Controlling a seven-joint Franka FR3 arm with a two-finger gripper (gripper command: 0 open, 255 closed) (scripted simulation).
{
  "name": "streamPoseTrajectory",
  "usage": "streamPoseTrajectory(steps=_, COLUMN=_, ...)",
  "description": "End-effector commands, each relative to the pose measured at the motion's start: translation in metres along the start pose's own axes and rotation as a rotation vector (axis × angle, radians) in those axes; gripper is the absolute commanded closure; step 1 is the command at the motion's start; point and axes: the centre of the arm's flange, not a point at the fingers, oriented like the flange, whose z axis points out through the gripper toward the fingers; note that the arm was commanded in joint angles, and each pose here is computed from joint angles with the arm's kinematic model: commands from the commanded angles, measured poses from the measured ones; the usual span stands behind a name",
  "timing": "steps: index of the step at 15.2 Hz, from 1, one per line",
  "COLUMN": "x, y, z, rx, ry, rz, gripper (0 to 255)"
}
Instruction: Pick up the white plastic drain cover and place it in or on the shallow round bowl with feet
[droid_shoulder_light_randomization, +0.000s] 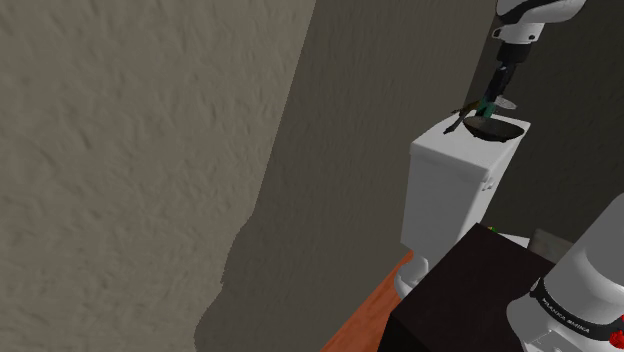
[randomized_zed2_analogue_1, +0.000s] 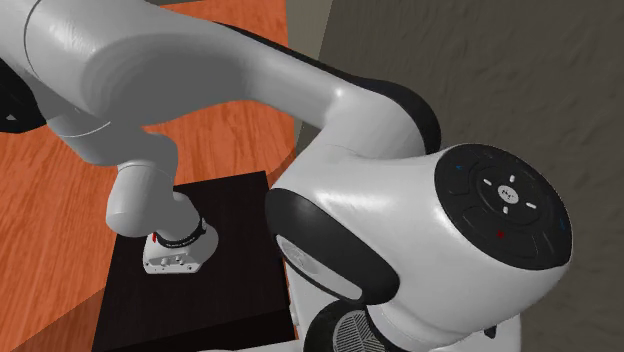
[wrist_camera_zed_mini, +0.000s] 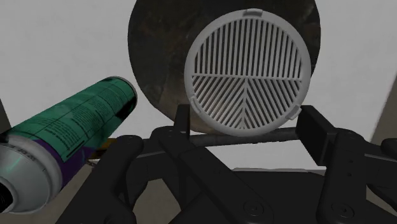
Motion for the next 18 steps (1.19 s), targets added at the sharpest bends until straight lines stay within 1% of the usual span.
streamPoseTrajectory(steps=1, x=0.003, y=0.011, z=0.007, rx=0.000, ry=0.001, rz=-0.004, gripper=255)
streamPoseTrajectory(steps=15, x=0.003, y=0.009, z=0.082, rx=0.000, ry=0.001, rz=-0.004, gripper=255)
streamPoseTrajectory(steps=18, x=0.003, y=0.009, z=0.082, rx=0.000, ry=0.001, rz=-0.004, gripper=255)
